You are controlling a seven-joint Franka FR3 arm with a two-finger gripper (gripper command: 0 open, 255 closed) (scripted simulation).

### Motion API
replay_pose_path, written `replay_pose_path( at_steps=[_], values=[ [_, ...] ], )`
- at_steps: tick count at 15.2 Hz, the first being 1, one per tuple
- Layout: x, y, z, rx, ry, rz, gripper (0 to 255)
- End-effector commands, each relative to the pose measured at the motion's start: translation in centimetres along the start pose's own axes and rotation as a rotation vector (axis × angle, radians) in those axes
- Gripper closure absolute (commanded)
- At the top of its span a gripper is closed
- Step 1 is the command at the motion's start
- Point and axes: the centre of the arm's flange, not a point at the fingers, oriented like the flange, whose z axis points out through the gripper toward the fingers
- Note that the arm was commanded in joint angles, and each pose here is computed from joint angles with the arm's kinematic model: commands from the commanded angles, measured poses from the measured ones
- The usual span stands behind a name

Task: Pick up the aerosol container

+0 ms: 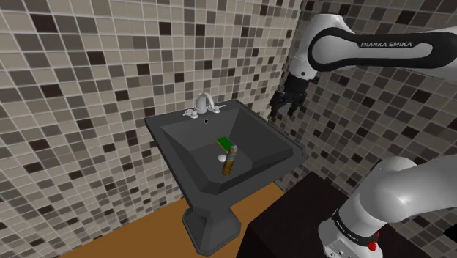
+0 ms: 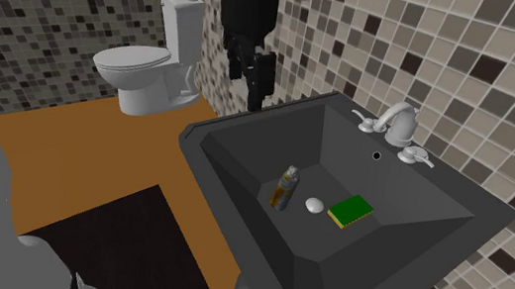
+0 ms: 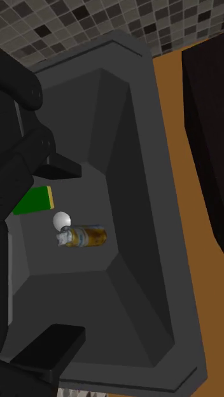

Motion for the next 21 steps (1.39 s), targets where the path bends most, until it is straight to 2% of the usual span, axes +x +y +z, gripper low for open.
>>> replay_pose_path(
  at_steps=[1, 11, 21],
  values=[
    [1.7, -1.0, 2.1, -0.008, -0.005, 0.035, 0],
    [9.0, -3.6, 13.3, -0.051, -0.035, 0.202, 0],
    [16.2, -4.5, 24.8, -0.094, -0.065, 0.369, 0]
  ],
)
